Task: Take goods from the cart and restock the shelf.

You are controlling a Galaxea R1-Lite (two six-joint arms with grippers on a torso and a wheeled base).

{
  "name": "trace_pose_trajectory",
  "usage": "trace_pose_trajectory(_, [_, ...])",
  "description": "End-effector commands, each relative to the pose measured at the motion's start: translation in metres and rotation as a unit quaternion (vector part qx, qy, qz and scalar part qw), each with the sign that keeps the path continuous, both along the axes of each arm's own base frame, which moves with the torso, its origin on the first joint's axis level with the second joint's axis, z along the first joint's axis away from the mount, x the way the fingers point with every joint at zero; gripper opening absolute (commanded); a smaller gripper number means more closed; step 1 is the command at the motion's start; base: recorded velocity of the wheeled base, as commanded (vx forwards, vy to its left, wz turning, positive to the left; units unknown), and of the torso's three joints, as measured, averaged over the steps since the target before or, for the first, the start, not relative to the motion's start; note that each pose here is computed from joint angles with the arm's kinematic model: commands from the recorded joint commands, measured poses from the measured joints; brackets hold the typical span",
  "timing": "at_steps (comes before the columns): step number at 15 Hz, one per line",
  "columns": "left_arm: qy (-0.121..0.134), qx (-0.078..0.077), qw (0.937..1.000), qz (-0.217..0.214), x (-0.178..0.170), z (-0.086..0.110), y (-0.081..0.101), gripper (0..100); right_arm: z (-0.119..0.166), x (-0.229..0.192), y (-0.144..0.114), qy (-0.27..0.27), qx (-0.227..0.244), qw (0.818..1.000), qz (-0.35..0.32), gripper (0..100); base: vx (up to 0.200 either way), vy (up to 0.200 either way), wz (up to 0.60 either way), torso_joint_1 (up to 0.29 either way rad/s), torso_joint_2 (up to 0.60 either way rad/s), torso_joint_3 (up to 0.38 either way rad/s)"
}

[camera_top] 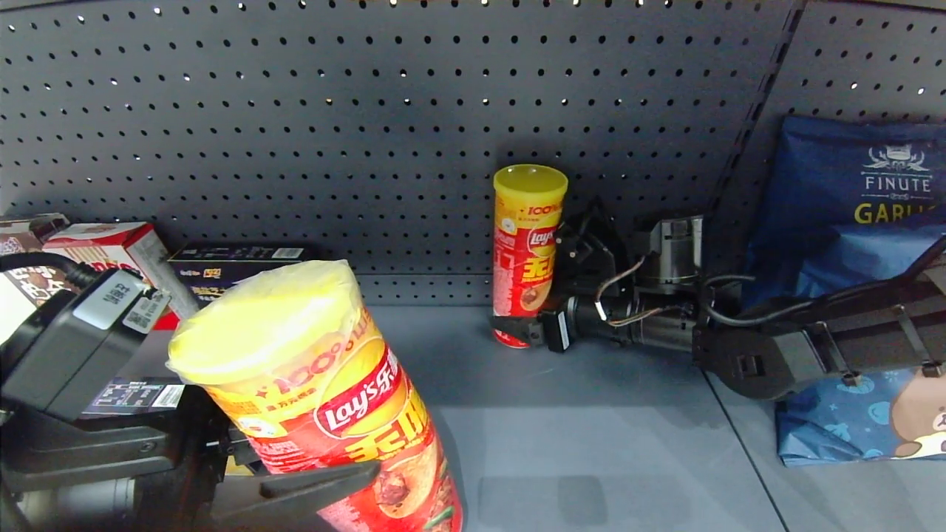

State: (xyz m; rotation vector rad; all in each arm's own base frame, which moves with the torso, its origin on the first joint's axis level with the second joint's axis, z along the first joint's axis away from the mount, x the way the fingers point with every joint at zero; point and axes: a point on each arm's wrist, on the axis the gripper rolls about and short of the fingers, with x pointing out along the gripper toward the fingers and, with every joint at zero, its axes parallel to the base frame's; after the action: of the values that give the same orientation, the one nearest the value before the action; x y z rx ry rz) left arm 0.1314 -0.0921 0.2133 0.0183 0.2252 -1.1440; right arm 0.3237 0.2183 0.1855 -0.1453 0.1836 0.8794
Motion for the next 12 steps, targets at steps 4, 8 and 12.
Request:
trace_pose_trajectory(4, [0.0, 0.0, 1.0, 0.0, 0.0, 0.0, 0.0, 0, -0.006, 0.001, 0.006, 0.001, 0.0, 1.0, 0.004, 0, 0.0, 0.0, 0.0, 0.0, 0.0, 0.0])
trace_pose_trajectory(8, [0.0, 0.0, 1.0, 0.0, 0.0, 0.0, 0.0, 0, 0.014, -0.018, 0.003, -0.016, 0.009, 1.0, 0.014, 0, 0.0, 0.0, 0.0, 0.0, 0.0, 0.0])
trace_pose_trajectory(12, [-0.001, -0.001, 1.0, 0.0, 0.0, 0.0, 0.0, 0, 0.031, -0.049, -0.003, -0.033, 0.011, 0.999, -0.026, 0, 0.0, 0.0, 0.0, 0.0, 0.0, 0.0])
